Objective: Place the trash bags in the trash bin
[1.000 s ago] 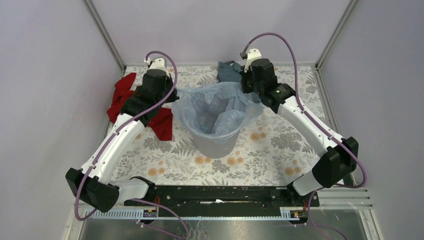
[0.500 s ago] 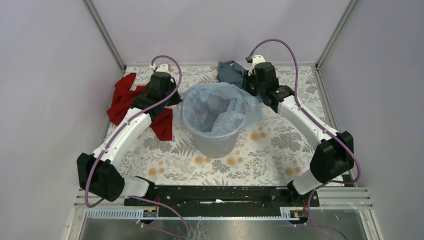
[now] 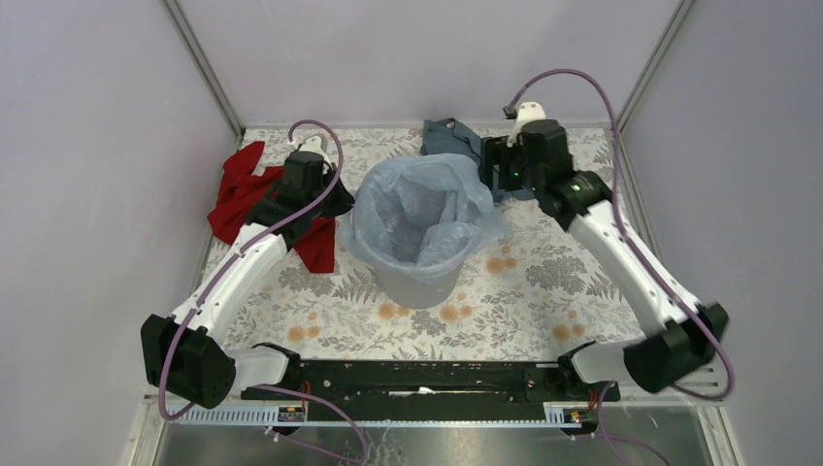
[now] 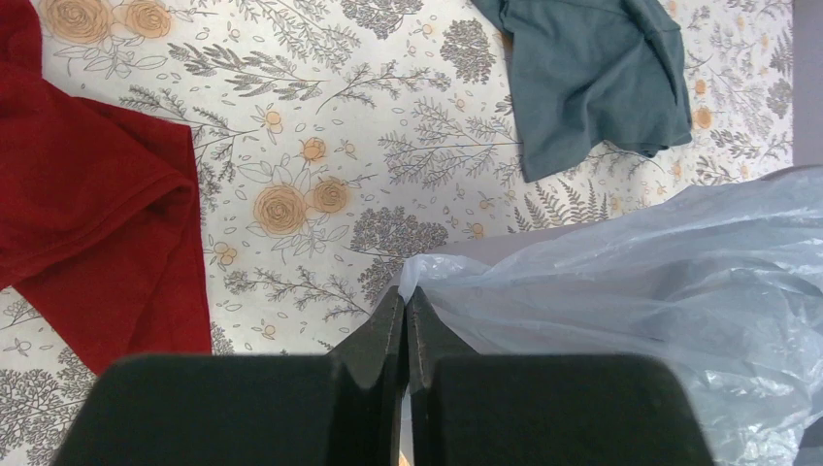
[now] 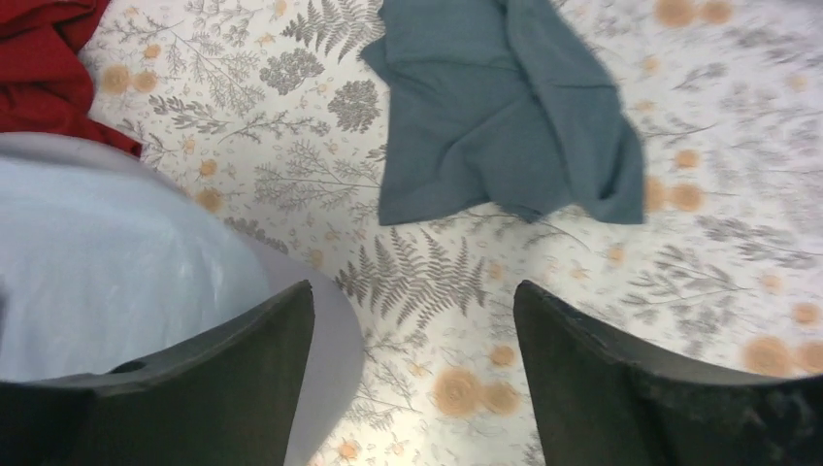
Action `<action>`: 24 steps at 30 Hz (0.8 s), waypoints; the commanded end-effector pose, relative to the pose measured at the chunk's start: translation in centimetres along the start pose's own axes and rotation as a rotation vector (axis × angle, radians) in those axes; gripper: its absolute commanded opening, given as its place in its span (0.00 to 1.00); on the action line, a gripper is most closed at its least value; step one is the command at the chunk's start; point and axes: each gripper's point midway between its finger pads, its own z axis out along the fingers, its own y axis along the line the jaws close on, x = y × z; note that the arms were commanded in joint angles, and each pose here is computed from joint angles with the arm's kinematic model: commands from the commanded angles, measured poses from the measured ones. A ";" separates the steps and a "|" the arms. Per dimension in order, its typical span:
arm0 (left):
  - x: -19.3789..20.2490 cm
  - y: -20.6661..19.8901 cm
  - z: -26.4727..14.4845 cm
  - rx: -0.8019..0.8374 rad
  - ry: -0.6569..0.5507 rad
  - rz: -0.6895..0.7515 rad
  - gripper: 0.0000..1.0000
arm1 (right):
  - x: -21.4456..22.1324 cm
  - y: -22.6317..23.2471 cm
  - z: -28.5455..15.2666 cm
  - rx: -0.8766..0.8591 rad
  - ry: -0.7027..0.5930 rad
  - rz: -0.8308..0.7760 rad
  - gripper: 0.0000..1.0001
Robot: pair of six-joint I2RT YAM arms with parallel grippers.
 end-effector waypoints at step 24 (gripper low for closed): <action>-1.8 -2.1 -1.3 0.099 -0.046 0.004 0.03 | -4.4 5.1 -2.5 -0.208 -0.070 -0.118 0.29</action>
